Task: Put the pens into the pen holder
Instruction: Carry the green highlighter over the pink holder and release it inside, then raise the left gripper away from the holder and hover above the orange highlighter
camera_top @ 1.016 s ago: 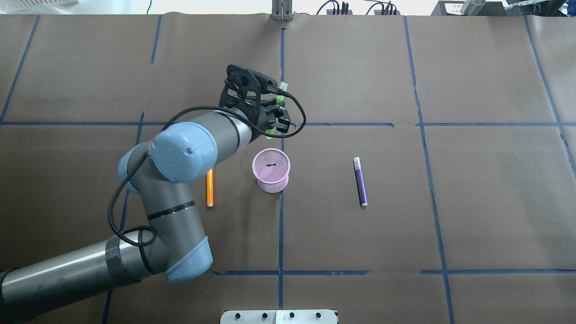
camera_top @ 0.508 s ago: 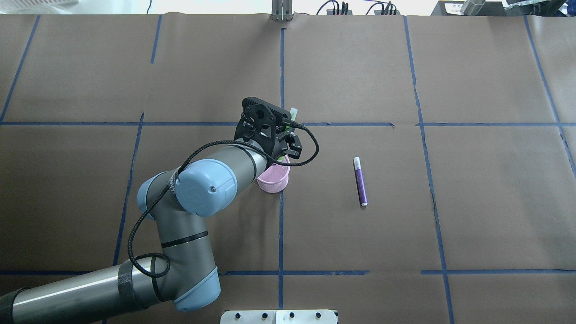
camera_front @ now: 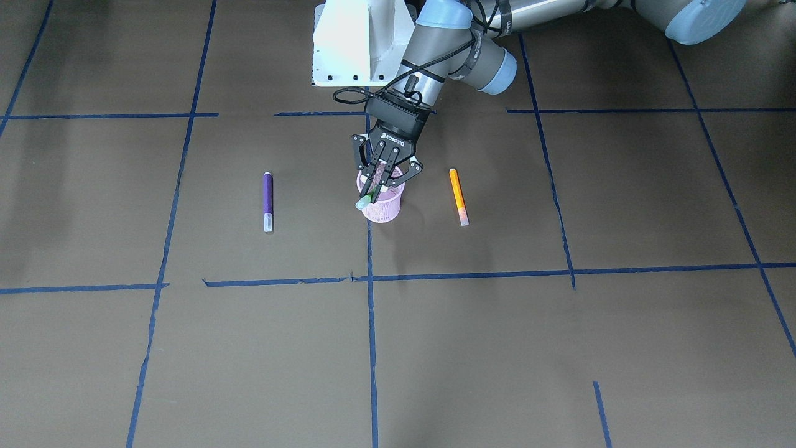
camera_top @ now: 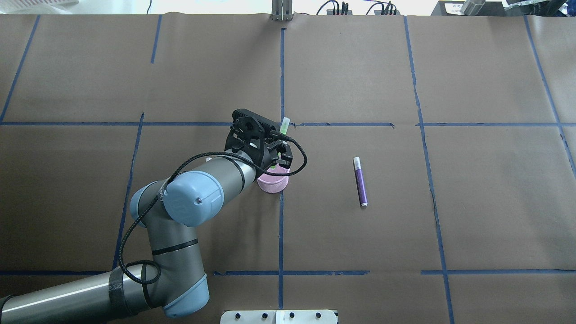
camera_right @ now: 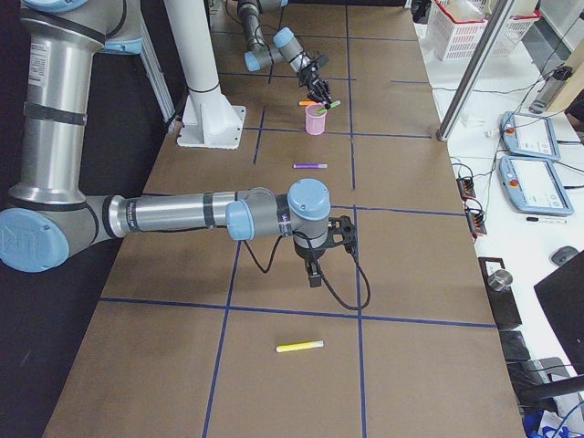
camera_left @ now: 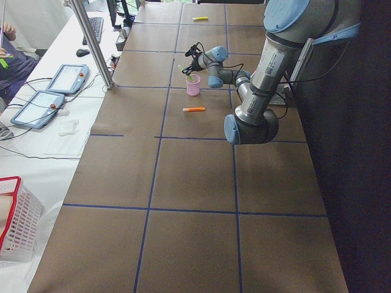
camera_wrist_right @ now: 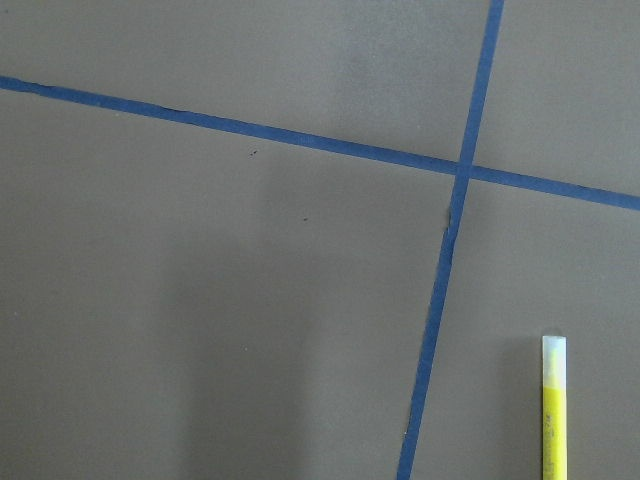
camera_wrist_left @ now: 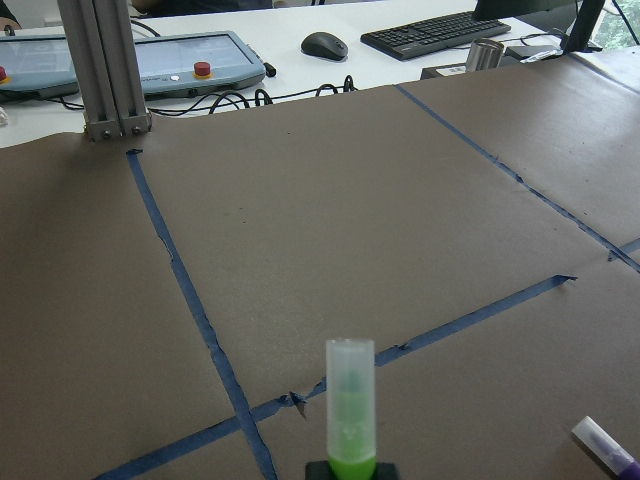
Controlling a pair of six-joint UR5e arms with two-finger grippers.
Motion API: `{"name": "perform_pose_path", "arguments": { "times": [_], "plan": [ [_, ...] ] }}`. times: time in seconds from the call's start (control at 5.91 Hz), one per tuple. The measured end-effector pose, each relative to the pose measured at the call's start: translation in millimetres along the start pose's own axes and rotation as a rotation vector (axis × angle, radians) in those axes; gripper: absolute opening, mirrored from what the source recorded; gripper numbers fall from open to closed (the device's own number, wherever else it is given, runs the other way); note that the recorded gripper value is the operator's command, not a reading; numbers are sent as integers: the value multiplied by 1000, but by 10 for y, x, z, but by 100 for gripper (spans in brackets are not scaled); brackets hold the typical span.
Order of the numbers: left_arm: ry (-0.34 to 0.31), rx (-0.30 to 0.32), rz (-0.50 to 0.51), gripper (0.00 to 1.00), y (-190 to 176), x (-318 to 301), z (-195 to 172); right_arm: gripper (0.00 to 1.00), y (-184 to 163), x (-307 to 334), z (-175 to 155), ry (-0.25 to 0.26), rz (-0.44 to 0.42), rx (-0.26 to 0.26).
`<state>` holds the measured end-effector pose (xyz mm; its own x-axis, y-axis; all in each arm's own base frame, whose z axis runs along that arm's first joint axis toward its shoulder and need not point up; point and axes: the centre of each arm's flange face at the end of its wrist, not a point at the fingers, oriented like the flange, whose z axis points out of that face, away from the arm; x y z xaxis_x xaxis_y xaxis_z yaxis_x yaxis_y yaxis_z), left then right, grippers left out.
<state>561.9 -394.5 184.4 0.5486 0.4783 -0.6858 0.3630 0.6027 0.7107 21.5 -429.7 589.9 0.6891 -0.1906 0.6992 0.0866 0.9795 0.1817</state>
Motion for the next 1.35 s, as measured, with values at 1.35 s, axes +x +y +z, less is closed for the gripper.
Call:
{"name": "perform_pose_path", "arguments": {
  "times": [1.35],
  "plan": [
    [-134,-558,-76,100,-761,-1000,-312,100,38,82,80,1,14,-17]
  ]
}}
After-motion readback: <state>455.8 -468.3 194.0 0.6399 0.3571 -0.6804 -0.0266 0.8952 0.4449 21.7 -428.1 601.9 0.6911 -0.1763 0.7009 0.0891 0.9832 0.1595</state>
